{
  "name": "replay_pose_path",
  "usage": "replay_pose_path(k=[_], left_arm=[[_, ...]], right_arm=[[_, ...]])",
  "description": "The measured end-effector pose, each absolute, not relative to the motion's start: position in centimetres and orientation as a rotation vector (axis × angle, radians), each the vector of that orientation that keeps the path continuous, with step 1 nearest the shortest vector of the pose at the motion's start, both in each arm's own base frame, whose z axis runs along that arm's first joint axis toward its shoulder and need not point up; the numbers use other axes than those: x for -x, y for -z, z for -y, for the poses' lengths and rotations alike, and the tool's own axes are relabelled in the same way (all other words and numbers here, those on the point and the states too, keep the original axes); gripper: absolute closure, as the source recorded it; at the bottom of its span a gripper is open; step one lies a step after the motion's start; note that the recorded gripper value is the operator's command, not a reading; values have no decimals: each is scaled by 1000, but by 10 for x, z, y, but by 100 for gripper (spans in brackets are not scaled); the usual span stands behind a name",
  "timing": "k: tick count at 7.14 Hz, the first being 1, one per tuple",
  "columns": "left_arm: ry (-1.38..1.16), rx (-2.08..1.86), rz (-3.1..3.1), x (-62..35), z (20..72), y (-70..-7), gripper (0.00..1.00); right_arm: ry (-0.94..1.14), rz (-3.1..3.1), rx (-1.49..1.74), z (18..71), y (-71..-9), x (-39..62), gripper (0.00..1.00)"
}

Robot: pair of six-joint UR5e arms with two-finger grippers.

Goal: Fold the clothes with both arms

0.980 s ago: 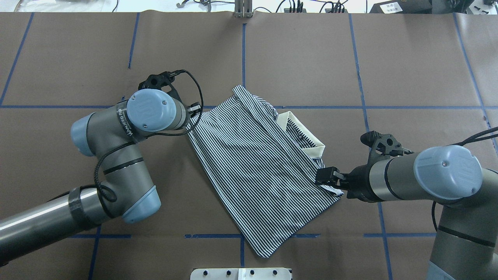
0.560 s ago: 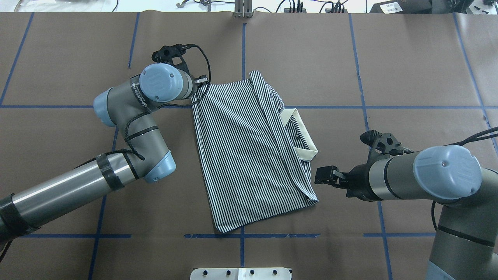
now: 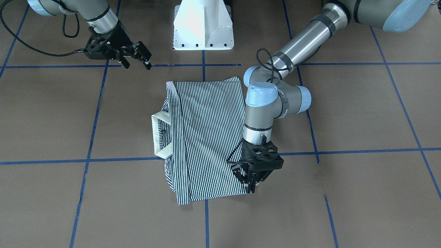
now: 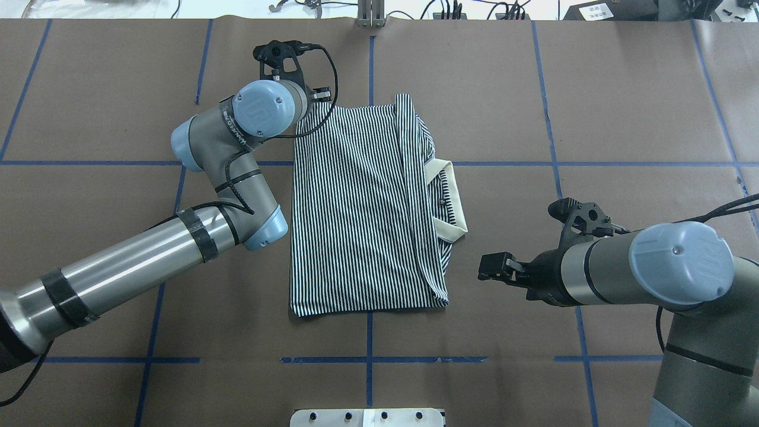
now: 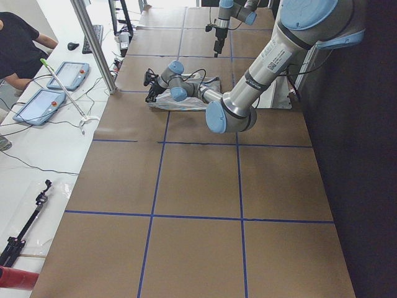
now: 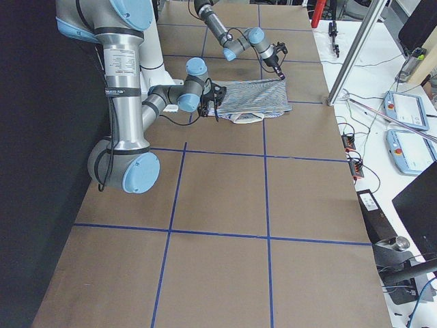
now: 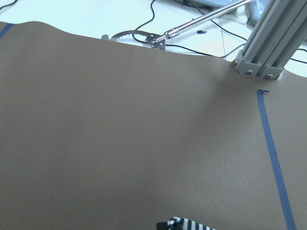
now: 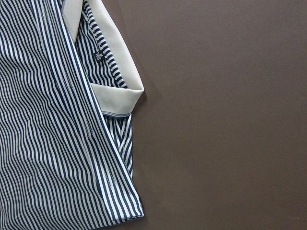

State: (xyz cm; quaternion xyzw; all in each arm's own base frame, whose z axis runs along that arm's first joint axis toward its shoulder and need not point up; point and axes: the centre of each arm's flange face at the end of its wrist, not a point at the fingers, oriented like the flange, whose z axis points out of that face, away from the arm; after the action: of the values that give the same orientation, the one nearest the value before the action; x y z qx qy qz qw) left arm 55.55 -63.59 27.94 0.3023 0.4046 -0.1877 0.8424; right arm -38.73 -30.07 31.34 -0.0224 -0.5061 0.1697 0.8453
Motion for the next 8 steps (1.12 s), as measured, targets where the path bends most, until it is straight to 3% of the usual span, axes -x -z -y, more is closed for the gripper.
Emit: replay_pose_path(k=[5,8], left_arm=[[284,-623,-877,-540,654,-271,0],[228,-480,-863,-494,609,-271,0]], right_arm=[[-361,1061,-14,319,-309,392,0],[-246,885,-54,351,-265,442,0]])
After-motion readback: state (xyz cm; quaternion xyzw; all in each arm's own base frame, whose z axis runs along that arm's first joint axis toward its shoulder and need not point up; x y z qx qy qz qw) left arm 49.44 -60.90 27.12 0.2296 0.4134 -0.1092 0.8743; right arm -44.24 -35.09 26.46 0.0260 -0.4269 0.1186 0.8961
